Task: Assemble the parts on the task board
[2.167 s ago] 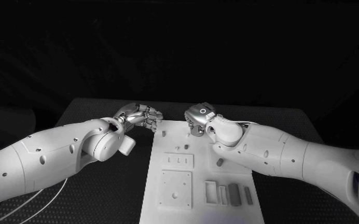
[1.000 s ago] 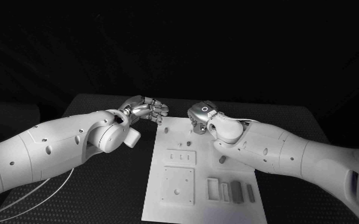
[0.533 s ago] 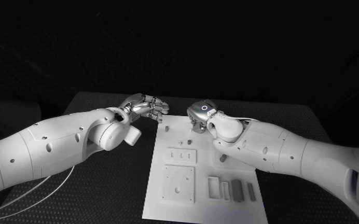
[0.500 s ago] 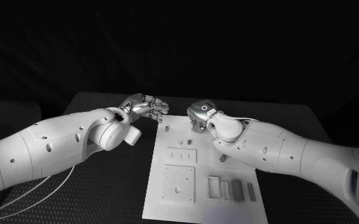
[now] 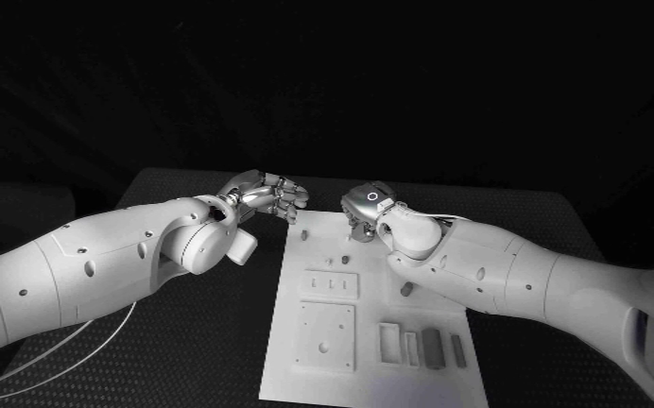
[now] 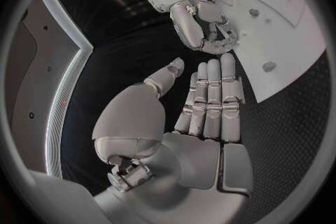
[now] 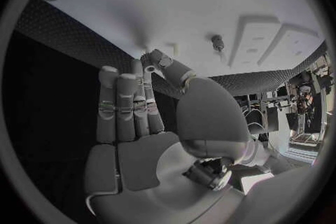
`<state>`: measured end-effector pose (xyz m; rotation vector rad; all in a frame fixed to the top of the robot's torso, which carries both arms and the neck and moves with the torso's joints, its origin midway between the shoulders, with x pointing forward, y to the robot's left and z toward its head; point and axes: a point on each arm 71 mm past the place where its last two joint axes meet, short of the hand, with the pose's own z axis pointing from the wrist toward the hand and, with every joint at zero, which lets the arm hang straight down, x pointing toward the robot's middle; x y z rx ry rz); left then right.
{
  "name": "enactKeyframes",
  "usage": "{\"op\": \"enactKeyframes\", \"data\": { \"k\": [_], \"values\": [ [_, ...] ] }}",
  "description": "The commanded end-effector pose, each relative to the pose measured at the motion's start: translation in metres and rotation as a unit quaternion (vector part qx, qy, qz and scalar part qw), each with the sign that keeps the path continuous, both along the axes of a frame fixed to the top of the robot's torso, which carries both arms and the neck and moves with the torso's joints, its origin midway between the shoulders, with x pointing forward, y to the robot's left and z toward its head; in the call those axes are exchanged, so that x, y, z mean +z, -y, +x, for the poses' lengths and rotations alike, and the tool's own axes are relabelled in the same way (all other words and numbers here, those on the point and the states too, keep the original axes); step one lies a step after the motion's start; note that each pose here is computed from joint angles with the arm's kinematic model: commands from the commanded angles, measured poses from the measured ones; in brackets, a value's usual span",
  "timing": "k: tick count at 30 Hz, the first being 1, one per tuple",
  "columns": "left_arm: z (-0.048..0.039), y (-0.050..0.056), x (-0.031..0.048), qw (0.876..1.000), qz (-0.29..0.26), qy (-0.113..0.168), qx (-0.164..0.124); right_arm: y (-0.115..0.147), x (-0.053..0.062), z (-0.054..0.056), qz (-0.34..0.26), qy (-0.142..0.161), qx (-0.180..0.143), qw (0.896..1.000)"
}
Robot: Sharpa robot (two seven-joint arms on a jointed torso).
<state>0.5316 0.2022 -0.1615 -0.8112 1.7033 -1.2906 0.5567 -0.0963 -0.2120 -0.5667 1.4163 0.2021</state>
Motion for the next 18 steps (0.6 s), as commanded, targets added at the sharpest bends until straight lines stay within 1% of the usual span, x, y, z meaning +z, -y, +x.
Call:
{"op": "enactKeyframes", "data": {
  "k": [1, 13, 18],
  "values": [
    [-0.0005, 0.0022, 0.0019, 1.0, -0.003, 0.001, -0.008, 0.0009, -0.0005, 0.0008, -0.005, -0.001, -0.001, 1.0],
    [-0.0004, 0.0025, 0.0026, 1.0, -0.003, 0.001, -0.009, -0.0014, -0.0017, 0.0036, 0.005, -0.012, 0.001, 1.0],
    [0.0004, 0.0026, 0.0028, 1.0, -0.002, 0.002, -0.008, 0.0016, -0.0025, 0.0056, 0.011, -0.02, -0.004, 1.0]
  ]
}}
